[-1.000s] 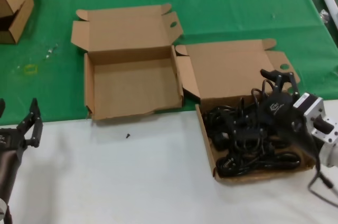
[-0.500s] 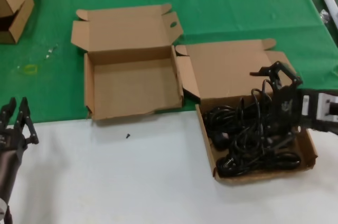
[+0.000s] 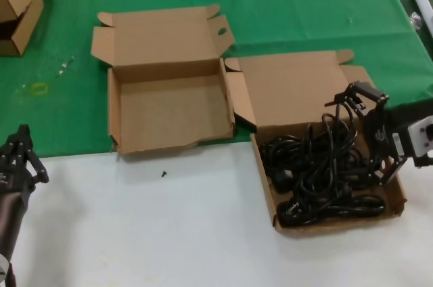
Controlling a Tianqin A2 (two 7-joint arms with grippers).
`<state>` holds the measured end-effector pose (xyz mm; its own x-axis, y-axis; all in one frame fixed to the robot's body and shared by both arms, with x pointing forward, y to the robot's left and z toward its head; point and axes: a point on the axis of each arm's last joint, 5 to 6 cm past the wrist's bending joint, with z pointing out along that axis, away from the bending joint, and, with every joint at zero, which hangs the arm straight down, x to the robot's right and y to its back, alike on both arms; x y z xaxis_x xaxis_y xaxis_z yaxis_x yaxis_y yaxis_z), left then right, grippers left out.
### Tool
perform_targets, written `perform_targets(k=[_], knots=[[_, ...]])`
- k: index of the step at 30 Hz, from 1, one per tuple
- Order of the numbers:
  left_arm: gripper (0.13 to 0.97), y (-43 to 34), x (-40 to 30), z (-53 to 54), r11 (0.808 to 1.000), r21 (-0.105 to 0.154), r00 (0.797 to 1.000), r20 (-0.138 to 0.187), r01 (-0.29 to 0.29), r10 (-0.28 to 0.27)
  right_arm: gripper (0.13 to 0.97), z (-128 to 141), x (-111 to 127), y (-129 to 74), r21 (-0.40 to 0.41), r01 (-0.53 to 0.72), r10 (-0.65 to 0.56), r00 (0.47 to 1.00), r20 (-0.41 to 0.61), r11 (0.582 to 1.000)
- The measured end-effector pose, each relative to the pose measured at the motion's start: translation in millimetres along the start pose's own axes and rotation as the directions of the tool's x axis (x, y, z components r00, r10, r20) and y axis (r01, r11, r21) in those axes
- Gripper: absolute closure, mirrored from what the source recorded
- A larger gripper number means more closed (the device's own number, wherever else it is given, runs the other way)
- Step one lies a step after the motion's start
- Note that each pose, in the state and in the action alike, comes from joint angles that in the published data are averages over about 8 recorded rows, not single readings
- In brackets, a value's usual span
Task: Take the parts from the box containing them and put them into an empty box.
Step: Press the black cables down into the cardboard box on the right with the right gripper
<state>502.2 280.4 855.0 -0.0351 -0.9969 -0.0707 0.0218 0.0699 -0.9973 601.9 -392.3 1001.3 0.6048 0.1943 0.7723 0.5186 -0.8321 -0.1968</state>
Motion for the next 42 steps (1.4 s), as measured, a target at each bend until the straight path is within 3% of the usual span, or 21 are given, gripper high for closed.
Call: perform_targets(k=[9, 26, 35, 42], knots=[[0.955, 0.0, 0.0, 0.0, 1.0, 0.0, 1.0, 0.0, 0.0, 0.0, 0.13, 12.1, 4.2, 8.8, 0.0, 0.108, -0.108, 0.992, 0.067, 0.994], [0.955, 0.0, 0.0, 0.0, 1.0, 0.0, 1.0, 0.0, 0.0, 0.0, 0.177, 21.2, 3.5, 9.4, 0.014, 0.148, -0.148, 0.986, 0.074, 0.989], [0.955, 0.0, 0.0, 0.0, 1.0, 0.0, 1.0, 0.0, 0.0, 0.0, 0.296, 22.1, 3.1, 14.6, 0.005, 0.176, -0.176, 0.981, 0.082, 0.984], [0.955, 0.0, 0.0, 0.0, 1.0, 0.0, 1.0, 0.0, 0.0, 0.0, 0.461, 23.9, 3.1, 15.3, 0.011, 0.182, -0.182, 0.98, 0.083, 0.983]])
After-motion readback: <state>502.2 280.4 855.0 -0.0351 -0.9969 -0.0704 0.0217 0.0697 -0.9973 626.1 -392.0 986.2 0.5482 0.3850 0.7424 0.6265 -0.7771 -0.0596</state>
